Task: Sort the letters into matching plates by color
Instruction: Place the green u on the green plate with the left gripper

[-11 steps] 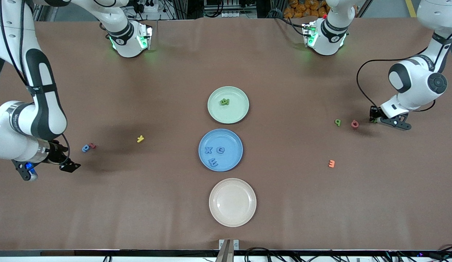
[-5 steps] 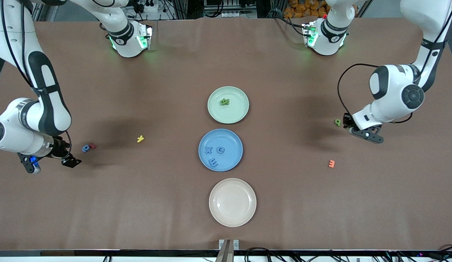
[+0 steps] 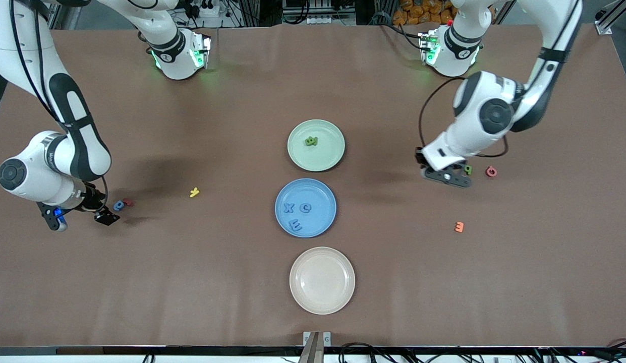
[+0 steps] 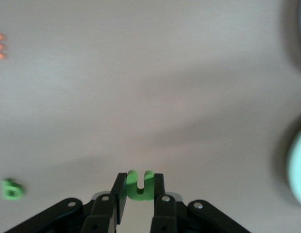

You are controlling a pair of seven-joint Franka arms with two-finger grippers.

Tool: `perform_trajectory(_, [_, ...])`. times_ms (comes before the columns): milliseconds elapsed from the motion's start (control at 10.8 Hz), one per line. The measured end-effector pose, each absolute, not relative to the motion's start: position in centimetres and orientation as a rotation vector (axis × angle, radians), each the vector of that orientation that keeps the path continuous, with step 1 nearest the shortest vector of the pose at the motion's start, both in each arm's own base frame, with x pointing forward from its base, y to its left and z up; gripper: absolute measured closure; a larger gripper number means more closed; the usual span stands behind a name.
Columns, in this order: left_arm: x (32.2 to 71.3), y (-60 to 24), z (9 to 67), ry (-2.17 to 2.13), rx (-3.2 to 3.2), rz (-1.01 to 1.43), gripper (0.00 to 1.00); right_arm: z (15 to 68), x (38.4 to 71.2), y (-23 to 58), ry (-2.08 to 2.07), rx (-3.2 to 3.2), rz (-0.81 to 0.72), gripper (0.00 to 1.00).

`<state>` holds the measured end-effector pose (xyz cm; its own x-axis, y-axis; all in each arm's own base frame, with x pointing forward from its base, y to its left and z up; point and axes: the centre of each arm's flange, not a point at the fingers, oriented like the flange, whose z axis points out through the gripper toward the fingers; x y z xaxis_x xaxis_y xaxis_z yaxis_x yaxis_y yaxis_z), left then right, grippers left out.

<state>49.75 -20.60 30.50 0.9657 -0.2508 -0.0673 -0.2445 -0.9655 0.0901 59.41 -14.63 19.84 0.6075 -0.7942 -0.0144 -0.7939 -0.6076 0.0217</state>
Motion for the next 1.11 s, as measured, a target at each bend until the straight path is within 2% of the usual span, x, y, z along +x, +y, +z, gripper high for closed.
perform_trajectory(185, [46.4, -28.1, 31.4, -0.349, 3.028, -0.121, 0.74, 19.3, 58.9, -14.5, -1.361, 2.818, -0.019, 0.04])
perform_trajectory(278, [44.5, -31.7, 31.8, -0.334, 3.028, -0.123, 0.74, 18.9, 58.5, -14.6, -1.338, 2.827, -0.018, 0.1])
perform_trajectory(463, [40.9, -37.9, 32.1, -0.304, 3.019, -0.138, 0.74, 18.3, 57.9, -14.8, -1.289, 2.848, -0.027, 0.38])
perform_trajectory(556, [39.5, -40.4, 31.8, -0.322, 3.02, -0.142, 0.74, 18.2, 57.7, -15.0, -1.271, 2.856, -0.032, 0.42])
perform_trajectory(648, [38.5, -42.6, 31.3, -0.34, 3.022, -0.148, 0.74, 18.1, 57.6, -15.1, -1.265, 2.859, -0.029, 0.52])
perform_trajectory(926, [36.0, -48.1, 28.4, -0.399, 3.02, -0.187, 0.74, 18.0, 57.5, -15.2, -1.248, 2.868, 0.004, 0.55])
perform_trajectory(1112, [35.9, -50.0, 25.6, -0.45, 3.022, -0.216, 0.74, 17.9, 57.5, -15.1, -1.244, 2.87, 0.012, 0.55])
